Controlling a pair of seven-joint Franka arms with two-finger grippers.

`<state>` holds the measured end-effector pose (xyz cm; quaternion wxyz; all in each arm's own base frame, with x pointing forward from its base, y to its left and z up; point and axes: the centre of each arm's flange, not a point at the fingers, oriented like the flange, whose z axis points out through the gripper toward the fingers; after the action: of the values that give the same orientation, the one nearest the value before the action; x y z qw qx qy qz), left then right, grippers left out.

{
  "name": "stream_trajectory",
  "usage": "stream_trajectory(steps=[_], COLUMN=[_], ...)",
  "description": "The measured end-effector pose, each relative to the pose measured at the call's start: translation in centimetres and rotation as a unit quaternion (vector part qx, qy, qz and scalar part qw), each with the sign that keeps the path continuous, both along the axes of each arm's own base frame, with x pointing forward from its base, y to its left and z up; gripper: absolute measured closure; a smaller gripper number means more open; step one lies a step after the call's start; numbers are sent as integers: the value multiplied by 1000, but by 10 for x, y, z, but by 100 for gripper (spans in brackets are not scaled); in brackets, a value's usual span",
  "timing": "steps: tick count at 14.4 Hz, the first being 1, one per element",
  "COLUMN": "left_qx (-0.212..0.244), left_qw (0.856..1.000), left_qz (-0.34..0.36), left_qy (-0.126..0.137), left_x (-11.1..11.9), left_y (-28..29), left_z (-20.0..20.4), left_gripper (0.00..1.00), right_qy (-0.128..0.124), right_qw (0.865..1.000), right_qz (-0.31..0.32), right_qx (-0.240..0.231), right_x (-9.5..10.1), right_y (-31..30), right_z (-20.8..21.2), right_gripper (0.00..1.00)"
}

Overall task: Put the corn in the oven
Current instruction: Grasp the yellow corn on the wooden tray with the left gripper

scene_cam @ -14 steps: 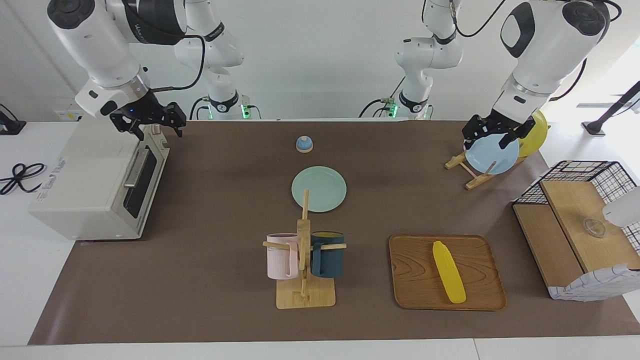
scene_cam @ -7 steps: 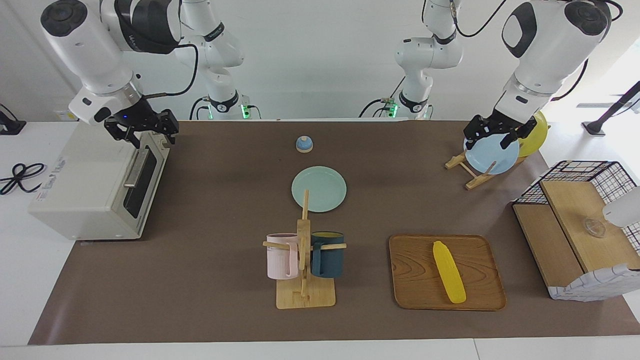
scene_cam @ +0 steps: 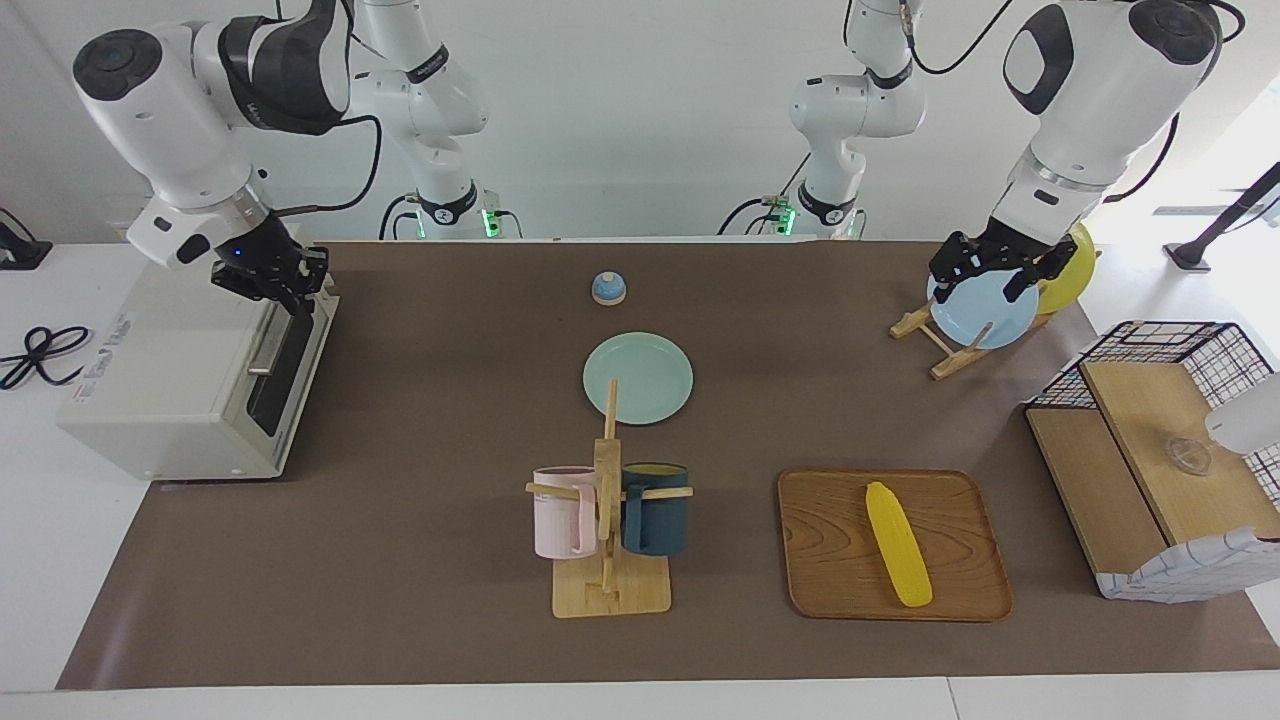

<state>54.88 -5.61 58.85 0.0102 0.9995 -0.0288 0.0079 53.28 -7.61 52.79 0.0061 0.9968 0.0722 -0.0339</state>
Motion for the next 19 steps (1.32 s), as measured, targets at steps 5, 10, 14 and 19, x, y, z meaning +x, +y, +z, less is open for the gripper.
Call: stream_trajectory(steps=[5, 10, 14, 19], left_qx=[1, 6, 7, 8], left_qw=[1000, 999, 999, 999], left_qz=[-9, -31, -34, -43], left_qy=[7, 28, 28, 23], left_x=[17, 67, 104, 145], left_y=[-10, -44, -56, -67], left_z=[-27, -87, -144, -181], left_gripper=[0, 0, 0, 0], right_qy=[-4, -3, -1, -1], right_qw=[1000, 999, 999, 999], right_qz=[-1, 26, 28, 28], right_qx=[2, -26, -27, -26], right_x=[-7, -3, -3, -3], right_y=[-38, -45, -48, -47], right_z=[-35, -48, -53, -53], right_gripper=[99, 99, 99, 99])
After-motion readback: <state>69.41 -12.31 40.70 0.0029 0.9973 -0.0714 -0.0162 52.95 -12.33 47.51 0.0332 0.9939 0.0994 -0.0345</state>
